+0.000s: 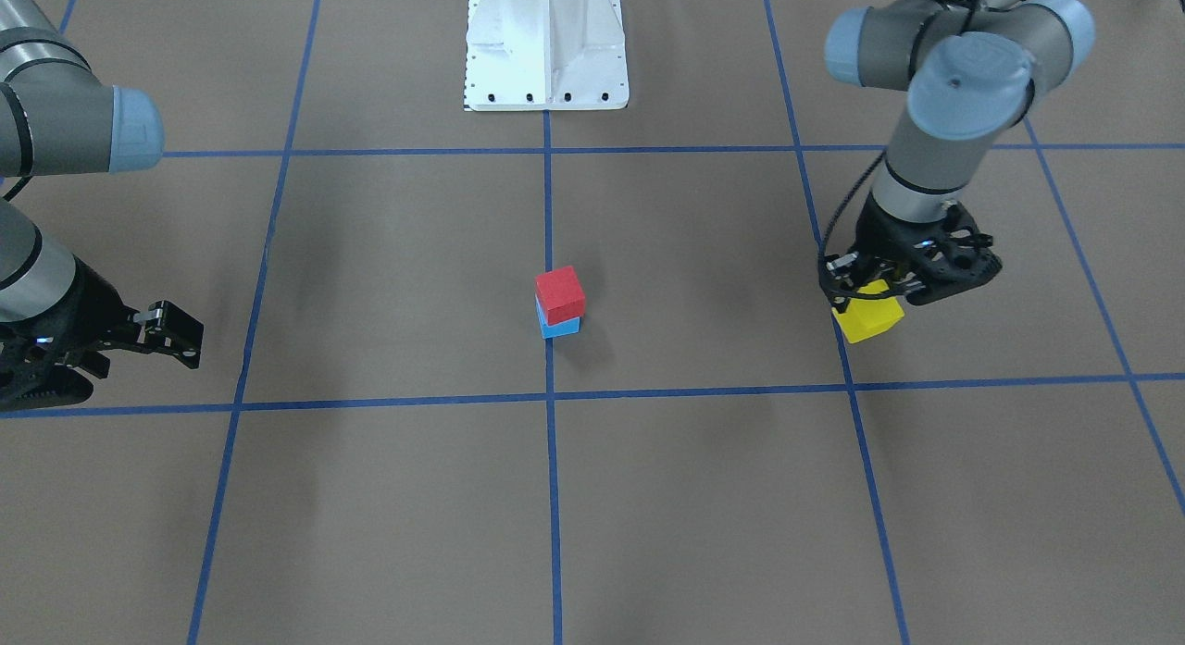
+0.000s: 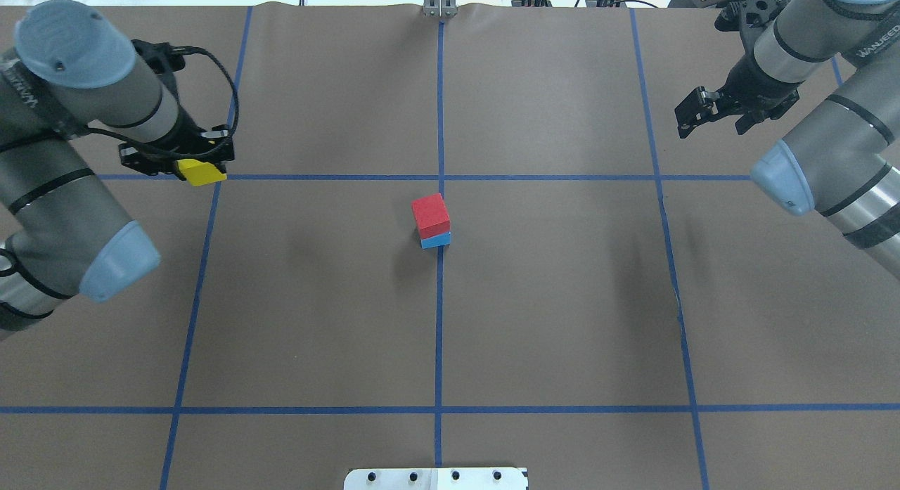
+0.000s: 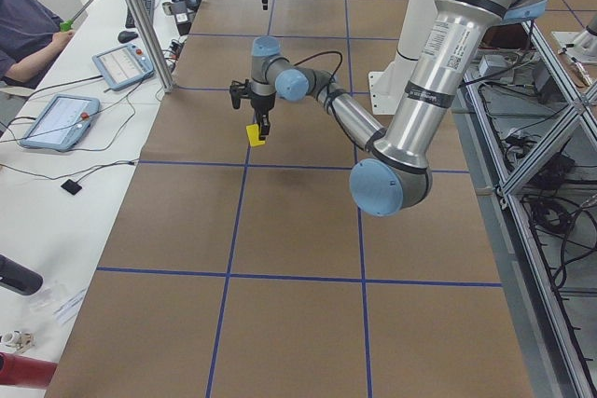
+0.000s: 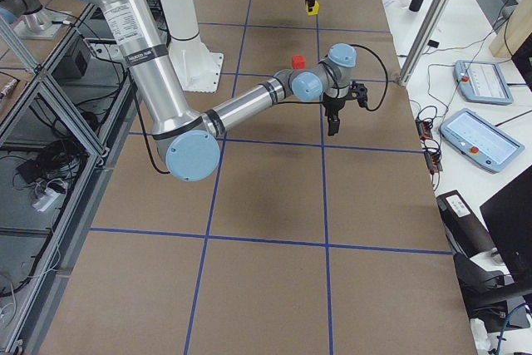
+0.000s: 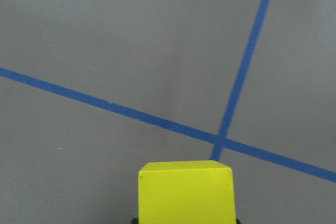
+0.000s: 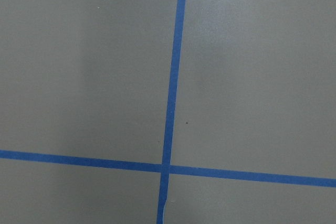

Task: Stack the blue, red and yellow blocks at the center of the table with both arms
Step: 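Carry the yellow cube with the left gripper over the red cube, then lower the yellow cube onto the red cube with the left gripper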

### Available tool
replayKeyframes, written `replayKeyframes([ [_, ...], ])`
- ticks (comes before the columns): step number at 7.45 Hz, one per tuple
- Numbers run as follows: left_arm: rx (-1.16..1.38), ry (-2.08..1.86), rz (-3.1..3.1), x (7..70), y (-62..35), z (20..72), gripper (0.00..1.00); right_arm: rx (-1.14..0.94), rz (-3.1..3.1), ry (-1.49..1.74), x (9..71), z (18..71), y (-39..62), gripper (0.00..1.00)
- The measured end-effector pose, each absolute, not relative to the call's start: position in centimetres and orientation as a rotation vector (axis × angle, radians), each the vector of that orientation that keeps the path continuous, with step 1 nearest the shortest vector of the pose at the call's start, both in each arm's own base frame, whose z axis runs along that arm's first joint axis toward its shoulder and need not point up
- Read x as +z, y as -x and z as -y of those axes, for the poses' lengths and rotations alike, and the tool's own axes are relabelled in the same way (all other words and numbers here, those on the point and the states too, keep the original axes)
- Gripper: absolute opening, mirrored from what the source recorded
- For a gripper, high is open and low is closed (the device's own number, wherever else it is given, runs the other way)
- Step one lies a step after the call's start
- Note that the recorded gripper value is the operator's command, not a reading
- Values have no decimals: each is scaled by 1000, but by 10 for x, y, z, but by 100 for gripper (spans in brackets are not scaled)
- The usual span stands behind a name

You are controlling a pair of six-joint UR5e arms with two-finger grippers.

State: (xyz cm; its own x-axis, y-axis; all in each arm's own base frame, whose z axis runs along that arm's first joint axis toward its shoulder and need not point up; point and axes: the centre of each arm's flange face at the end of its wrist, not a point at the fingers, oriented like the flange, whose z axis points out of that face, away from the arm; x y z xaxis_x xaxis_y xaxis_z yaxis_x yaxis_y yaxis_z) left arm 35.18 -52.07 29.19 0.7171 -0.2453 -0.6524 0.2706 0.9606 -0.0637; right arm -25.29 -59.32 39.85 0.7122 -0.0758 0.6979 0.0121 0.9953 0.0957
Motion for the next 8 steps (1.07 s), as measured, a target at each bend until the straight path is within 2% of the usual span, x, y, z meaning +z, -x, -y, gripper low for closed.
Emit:
replayKeyframes([
  [2,-222,-14,-772,214,-410,499,0,-49,777,-88,398,593,253,100],
  [4,-191,-3,-804,164,-455,492,0,-50,777,-87,398,593,253,100],
  [8,-224,47,-826,106,-510,486,0,-52,776,-87,399,593,252,100],
])
